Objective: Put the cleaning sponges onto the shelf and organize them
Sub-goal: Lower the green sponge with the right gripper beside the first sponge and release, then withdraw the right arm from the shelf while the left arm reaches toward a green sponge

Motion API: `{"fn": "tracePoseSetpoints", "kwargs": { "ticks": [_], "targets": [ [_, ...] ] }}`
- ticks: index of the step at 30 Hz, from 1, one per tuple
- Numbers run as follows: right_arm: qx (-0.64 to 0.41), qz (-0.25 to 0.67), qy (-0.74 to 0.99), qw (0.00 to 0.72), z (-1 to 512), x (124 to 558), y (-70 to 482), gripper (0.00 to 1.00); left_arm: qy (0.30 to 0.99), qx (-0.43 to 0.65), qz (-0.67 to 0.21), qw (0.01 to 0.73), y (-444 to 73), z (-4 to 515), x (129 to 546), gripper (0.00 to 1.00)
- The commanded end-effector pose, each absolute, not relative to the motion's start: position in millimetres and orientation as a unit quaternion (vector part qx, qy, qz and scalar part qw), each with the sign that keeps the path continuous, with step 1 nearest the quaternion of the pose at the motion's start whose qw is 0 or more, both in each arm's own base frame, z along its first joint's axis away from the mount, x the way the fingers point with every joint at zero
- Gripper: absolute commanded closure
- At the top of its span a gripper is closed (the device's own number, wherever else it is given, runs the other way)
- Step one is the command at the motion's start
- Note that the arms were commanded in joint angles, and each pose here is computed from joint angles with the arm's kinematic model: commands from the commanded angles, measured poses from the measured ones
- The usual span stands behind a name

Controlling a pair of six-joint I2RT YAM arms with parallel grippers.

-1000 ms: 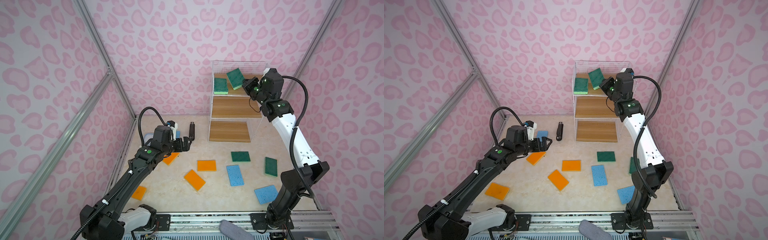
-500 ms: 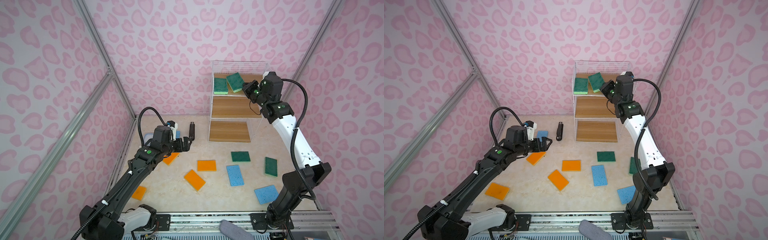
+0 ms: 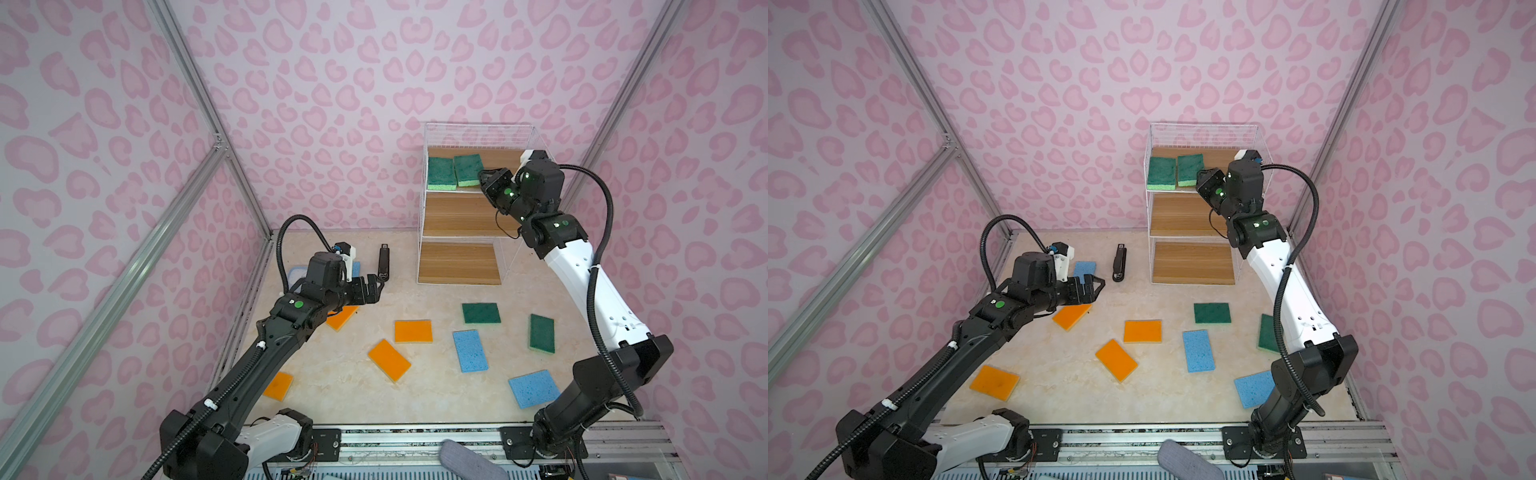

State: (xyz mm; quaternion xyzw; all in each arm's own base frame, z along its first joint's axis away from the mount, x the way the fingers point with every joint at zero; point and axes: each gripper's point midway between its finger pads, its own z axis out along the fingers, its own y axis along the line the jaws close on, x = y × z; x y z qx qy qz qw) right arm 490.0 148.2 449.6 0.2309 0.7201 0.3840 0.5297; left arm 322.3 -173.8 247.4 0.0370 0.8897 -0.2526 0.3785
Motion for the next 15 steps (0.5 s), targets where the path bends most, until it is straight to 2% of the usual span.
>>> {"fn": "tracePoseSetpoints", "kwargs": {
  "ticks": [1, 6, 15],
  "targets": [
    [0.231, 0.413, 0.701, 0.533, 450, 487, 154, 0.68, 0.886, 0.038, -0.256, 0.386, -175, 250, 325, 0.01],
    [0.216, 0.423, 0.699, 0.535, 456, 483, 163, 0.66, 0.885, 0.038, -0.256, 0.386, -175, 251, 326, 0.02],
    [0.197, 0.412, 0.703, 0.545, 466, 470, 160, 0.28, 0.887, 0.045, -0.261, 0.379, -179, 249, 325, 0.01]
  ]
}}
